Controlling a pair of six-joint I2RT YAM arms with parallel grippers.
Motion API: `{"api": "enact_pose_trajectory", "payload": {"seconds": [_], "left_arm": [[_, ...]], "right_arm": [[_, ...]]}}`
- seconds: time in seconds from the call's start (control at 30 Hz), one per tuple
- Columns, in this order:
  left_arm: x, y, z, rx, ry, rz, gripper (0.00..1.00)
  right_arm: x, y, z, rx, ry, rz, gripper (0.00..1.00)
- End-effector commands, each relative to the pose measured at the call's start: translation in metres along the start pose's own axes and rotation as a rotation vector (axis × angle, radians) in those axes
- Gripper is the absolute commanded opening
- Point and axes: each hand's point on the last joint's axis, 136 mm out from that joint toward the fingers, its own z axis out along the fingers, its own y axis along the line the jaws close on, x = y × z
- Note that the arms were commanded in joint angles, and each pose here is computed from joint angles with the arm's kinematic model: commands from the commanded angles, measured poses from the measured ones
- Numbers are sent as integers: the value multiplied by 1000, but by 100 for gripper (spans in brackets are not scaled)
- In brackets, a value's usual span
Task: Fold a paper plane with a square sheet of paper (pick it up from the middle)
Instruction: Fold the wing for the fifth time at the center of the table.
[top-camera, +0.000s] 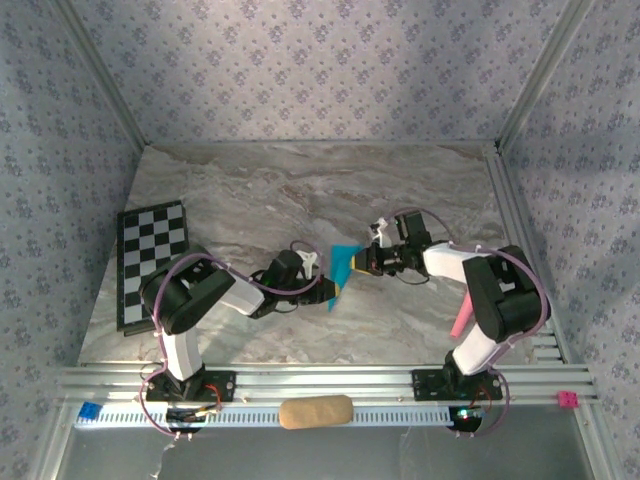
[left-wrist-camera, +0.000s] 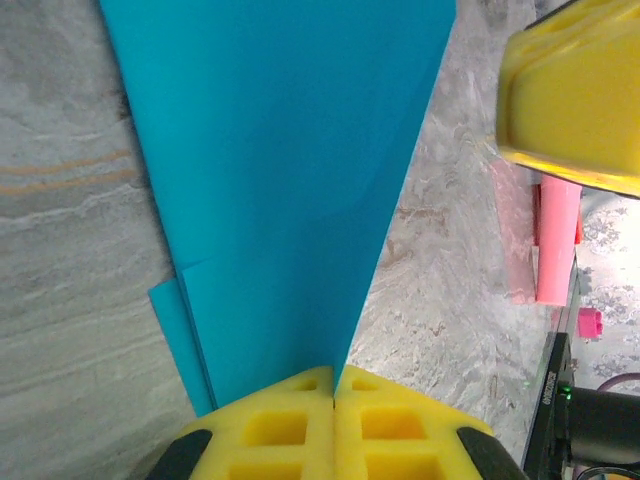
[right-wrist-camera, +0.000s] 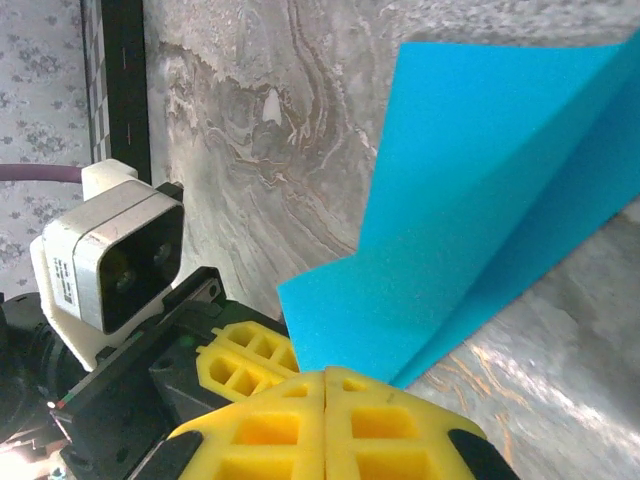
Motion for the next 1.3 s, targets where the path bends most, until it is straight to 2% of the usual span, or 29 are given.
{"api": "enact_pose_trajectory", "payload": {"seconds": [0.0, 0.47, 0.97, 1.27], "left_arm": [[17, 26, 0, -60, 45, -92, 0], [23, 44, -2, -99, 22, -201, 0], [27, 55, -4, -143, 17, -236, 0], [31, 60, -4, -175, 39, -236, 0]], "right_arm": [[4, 1, 8, -17, 50, -19, 7], [-4, -3, 32, -22, 102, -25, 5], [-11, -22, 54, 32, 119, 23, 6], [-1, -41, 63, 93, 156, 56, 6]]}}
